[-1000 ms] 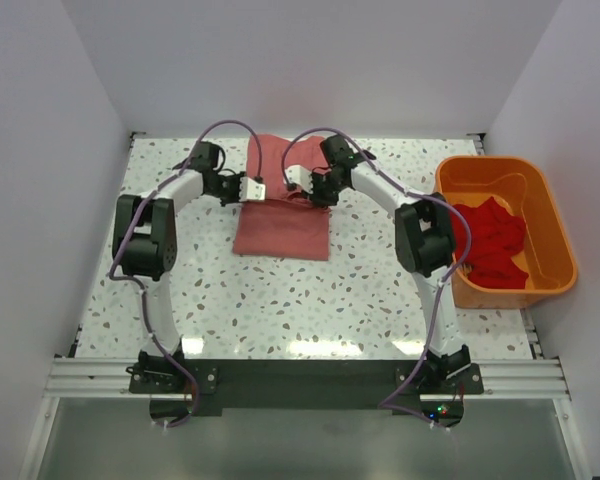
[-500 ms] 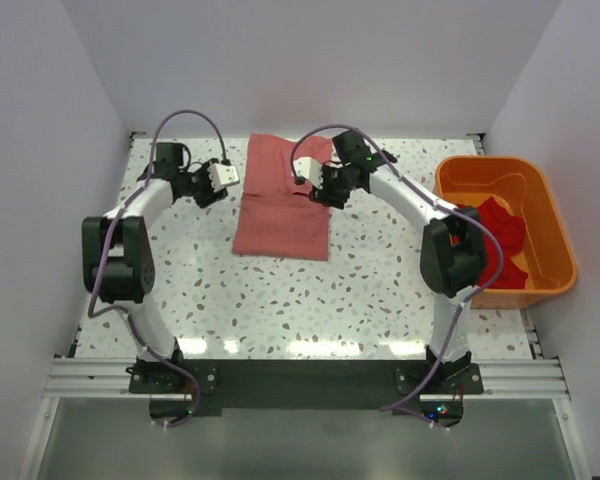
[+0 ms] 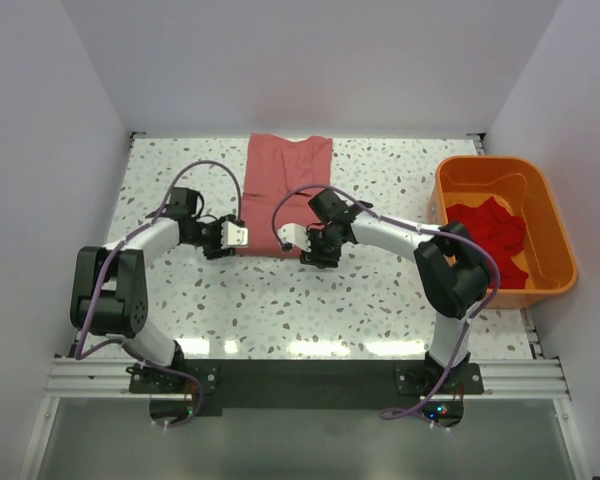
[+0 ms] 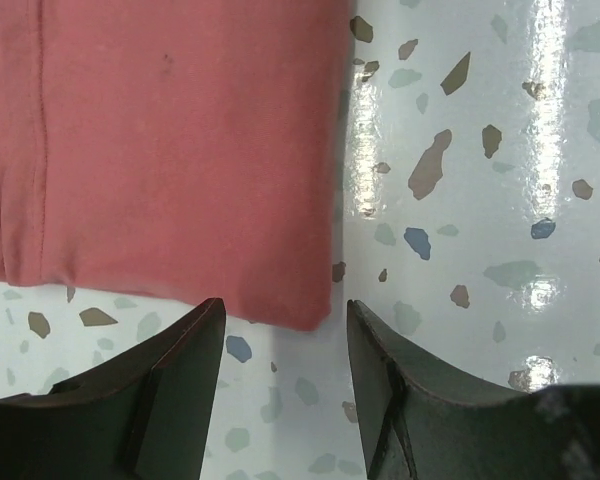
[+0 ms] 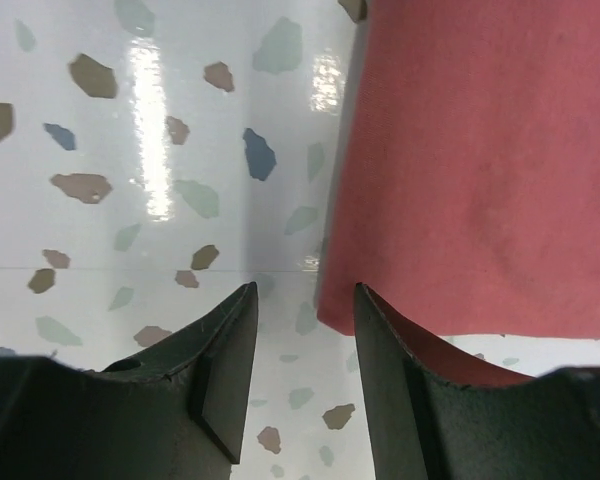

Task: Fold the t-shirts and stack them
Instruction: Fold the tshirt

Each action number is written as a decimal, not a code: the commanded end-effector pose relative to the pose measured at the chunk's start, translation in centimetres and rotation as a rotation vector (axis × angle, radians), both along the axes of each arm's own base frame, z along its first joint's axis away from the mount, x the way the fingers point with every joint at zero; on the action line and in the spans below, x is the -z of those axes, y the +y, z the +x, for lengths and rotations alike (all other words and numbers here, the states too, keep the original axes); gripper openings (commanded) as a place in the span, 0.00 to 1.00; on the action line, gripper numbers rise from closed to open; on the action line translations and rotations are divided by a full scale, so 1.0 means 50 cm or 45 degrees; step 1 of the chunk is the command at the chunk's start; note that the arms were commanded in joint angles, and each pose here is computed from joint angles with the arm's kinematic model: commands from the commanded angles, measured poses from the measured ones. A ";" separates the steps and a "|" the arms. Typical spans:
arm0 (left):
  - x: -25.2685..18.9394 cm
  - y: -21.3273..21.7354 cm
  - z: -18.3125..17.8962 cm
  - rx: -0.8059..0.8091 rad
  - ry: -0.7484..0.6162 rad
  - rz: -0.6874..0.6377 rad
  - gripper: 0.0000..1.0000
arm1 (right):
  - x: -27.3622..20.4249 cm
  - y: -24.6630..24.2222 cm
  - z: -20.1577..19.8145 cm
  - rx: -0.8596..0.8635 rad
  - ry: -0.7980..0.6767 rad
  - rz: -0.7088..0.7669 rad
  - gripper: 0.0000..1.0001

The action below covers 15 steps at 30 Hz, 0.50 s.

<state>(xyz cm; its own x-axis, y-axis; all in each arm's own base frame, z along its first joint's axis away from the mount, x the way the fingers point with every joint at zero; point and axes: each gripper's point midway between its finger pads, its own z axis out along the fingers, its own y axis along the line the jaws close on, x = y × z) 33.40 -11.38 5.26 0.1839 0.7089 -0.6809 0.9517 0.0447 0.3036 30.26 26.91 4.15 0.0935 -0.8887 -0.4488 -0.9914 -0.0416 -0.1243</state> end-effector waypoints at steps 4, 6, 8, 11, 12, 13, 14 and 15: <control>0.011 -0.023 0.009 0.129 -0.044 0.007 0.57 | 0.025 0.008 0.070 0.079 -0.134 0.015 0.45; 0.018 -0.026 0.000 0.159 -0.030 0.015 0.56 | 0.033 0.011 0.072 0.081 -0.127 0.009 0.43; 0.028 -0.027 -0.006 0.177 -0.023 0.035 0.56 | 0.041 0.009 0.072 0.076 -0.121 -0.005 0.39; 0.045 -0.025 -0.007 0.193 -0.028 0.069 0.55 | 0.054 0.004 0.065 0.056 -0.108 -0.028 0.37; 0.049 -0.025 -0.007 0.194 -0.030 0.080 0.55 | 0.057 0.000 0.063 0.050 -0.108 -0.035 0.36; 0.056 -0.022 -0.006 0.188 -0.023 0.094 0.54 | 0.062 -0.005 0.059 0.050 -0.102 -0.046 0.34; 0.057 -0.026 -0.001 0.192 -0.032 0.100 0.52 | 0.064 -0.007 0.058 0.048 -0.101 -0.050 0.29; 0.060 -0.027 0.001 0.179 -0.024 0.101 0.51 | 0.069 -0.010 0.057 0.040 -0.104 -0.059 0.26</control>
<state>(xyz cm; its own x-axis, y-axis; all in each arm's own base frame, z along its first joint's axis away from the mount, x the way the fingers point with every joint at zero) 32.68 -12.24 2.36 0.2536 0.7289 -0.6359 0.9547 -0.0828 0.2857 32.96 26.71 1.93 0.0832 -0.9041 -0.4191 -0.9812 -0.0009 -0.1930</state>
